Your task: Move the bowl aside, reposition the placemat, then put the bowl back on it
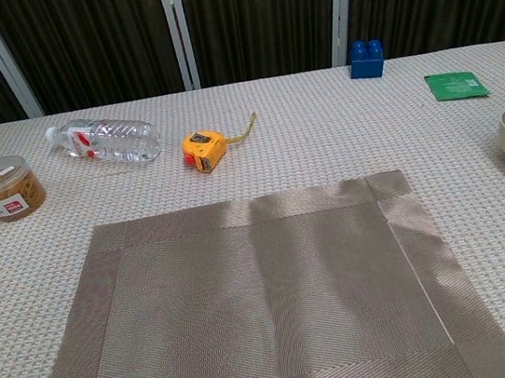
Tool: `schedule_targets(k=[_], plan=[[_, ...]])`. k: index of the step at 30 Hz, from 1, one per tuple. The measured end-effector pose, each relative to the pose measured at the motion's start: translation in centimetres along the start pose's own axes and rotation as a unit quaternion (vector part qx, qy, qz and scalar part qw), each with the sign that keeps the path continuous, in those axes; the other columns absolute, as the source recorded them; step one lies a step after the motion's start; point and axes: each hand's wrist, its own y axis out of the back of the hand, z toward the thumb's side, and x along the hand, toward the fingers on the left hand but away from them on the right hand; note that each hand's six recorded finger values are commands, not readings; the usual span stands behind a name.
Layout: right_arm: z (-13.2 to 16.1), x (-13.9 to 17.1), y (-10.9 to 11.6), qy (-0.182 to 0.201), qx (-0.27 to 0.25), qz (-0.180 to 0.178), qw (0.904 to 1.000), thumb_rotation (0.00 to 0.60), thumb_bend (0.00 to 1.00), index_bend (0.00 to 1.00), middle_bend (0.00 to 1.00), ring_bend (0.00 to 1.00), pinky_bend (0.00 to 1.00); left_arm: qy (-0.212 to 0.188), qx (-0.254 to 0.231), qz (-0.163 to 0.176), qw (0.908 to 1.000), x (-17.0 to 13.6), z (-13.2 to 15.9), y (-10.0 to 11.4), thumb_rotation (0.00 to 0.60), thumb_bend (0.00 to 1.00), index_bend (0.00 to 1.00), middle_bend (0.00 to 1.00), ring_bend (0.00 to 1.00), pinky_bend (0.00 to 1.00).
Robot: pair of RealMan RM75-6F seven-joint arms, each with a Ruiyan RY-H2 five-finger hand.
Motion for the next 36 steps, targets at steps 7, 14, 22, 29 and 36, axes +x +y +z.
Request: schedule_targets(k=[7, 14, 22, 29, 36], plan=[[1.0, 0.4, 1.2, 0.026, -0.001, -0.037, 0.9990, 0.600, 0.33, 0.64, 0.00, 0.00, 0.00, -0.006, 0.000, -0.007, 1.0000, 0.0, 0.3, -0.3, 0.600, 0.37, 0.00, 0.00, 0.00, 0.00], [4.6, 1.7, 3.3, 0.103, 0.012, -0.070, 0.9922, 0.600, 0.33, 0.64, 0.00, 0.00, 0.00, -0.005, -0.005, -0.009, 0.9999, -0.1, 0.2, -0.2, 0.600, 0.37, 0.00, 0.00, 0.00, 0.00], [13.3, 3.7, 5.9, 0.256, 0.069, -0.086, 0.9602, 0.600, 0.33, 0.65, 0.00, 0.00, 0.00, 0.001, -0.007, -0.003, 1.0000, 0.1, -0.3, 0.3, 0.600, 0.37, 0.00, 0.00, 0.00, 0.00], [21.0, 4.4, 5.4, 0.356, 0.105, -0.045, 0.9274, 0.600, 0.33, 0.65, 0.00, 0.00, 0.00, 0.013, -0.010, -0.009, 0.9998, 0.4, -1.1, 0.1, 0.600, 0.37, 0.00, 0.00, 0.00, 0.00], [28.1, 5.0, 3.7, 0.424, 0.116, -0.025, 0.8976, 0.600, 0.33, 0.65, 0.00, 0.00, 0.00, 0.024, -0.009, -0.010, 0.9996, 0.8, -1.8, 0.1, 0.600, 0.37, 0.00, 0.00, 0.00, 0.00]])
